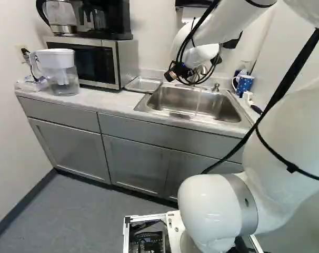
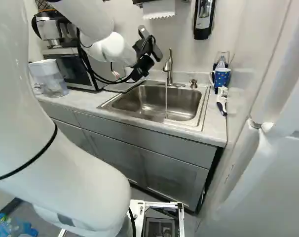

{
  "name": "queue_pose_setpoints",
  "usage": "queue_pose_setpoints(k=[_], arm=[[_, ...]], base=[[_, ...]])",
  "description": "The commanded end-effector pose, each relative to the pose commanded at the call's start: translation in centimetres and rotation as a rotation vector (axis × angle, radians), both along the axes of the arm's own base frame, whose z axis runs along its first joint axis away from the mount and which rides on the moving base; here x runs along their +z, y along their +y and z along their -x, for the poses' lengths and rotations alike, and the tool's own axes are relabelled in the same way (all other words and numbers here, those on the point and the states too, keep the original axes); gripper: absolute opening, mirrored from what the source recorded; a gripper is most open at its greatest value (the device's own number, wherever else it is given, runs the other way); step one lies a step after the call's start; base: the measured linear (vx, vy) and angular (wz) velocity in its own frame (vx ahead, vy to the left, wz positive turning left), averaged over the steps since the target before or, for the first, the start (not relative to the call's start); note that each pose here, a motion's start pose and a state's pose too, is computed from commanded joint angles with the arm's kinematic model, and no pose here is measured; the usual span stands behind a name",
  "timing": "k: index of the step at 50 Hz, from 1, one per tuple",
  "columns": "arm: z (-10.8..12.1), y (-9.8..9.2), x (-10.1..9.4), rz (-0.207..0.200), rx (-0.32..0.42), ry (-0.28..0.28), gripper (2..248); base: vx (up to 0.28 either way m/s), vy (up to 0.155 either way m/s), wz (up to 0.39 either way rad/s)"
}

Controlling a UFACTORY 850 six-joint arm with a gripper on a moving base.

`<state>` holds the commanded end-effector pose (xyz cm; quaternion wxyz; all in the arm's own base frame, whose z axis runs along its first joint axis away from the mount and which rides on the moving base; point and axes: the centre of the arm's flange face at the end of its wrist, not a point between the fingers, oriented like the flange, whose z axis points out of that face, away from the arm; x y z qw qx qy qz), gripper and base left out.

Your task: Rinse the cup and place it in the tray

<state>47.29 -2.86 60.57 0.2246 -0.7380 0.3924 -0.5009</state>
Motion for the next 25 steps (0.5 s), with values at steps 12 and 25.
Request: queue_pose_setpoints(k=[12,25], arm=[[0.00,0.00,0.00,0.115,0.050,0.008,125],[0.00,0.00,0.00,0.241,0.104,0.016,125]], base=[[0.000,0.000,0.000],[0.000,0.000,0.000]])
